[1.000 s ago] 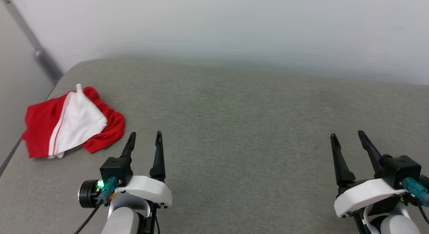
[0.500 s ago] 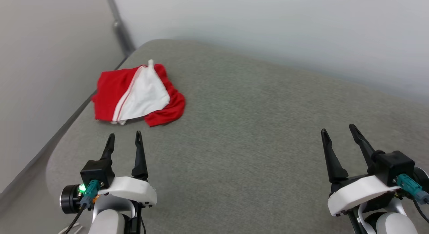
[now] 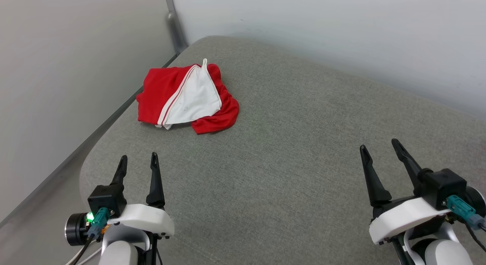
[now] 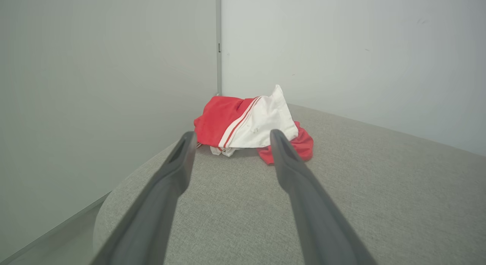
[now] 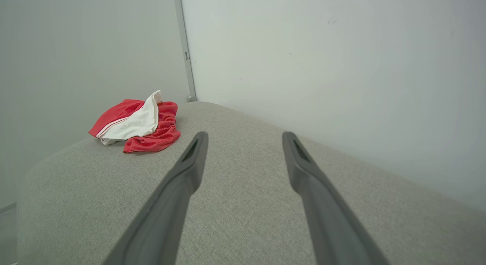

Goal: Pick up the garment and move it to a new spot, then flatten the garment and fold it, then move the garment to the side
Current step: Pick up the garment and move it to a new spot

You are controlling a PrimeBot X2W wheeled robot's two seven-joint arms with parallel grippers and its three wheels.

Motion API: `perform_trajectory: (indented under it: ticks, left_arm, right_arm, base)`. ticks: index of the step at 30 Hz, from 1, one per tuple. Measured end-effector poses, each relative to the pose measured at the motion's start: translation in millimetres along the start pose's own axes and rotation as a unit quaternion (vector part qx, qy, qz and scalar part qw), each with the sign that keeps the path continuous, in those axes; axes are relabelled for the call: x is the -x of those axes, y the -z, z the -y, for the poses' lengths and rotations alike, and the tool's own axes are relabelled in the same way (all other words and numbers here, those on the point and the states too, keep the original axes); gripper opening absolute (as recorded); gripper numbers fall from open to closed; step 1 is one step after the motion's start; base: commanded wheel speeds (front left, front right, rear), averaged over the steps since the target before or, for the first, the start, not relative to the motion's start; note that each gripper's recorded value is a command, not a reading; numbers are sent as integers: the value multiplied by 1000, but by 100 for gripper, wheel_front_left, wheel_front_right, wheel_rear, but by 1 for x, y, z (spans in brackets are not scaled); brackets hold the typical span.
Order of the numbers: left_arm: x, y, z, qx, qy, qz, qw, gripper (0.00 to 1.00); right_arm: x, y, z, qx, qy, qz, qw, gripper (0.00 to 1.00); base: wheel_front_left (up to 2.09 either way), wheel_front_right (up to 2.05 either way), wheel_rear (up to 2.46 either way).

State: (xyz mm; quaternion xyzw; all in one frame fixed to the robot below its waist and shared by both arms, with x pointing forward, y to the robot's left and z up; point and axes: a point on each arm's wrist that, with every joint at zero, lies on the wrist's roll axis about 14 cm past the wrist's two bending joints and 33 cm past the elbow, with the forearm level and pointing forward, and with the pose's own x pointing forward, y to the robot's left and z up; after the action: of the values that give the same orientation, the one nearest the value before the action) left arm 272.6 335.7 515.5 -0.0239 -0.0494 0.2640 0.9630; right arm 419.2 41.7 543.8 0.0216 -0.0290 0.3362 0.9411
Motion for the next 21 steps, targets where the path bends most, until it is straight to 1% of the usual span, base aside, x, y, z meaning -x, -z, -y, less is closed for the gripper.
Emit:
perform_trajectory:
  ticks: [5, 10, 14, 16, 21]
  left_arm:
    - [-5, -2, 4, -4, 3, 3, 1000, 100]
    - [-21, -5, 5, 0, 1, 5, 1000, 100]
    - [-54, -10, 19, 4, 14, 2, 1000, 100]
    - [-75, -7, 26, 10, 23, -21, 999, 100]
    - [-126, -1, 49, -12, 57, -76, 995, 100]
  right_arm:
    - [0, 1, 1, -1, 0, -2, 1000, 100]
    - [-1, 0, 8, -1, 5, 0, 1000, 100]
    - [-5, -1, 21, -1, 15, 1, 1000, 100]
    - [-6, 0, 29, -5, 23, 2, 1000, 100]
    - [-6, 9, 61, -9, 55, 1, 998, 100]
  base:
    - [0, 0, 0]
    - [0, 0, 0]
    - [0, 0, 0]
    - [0, 0, 0]
    - [0, 0, 0]
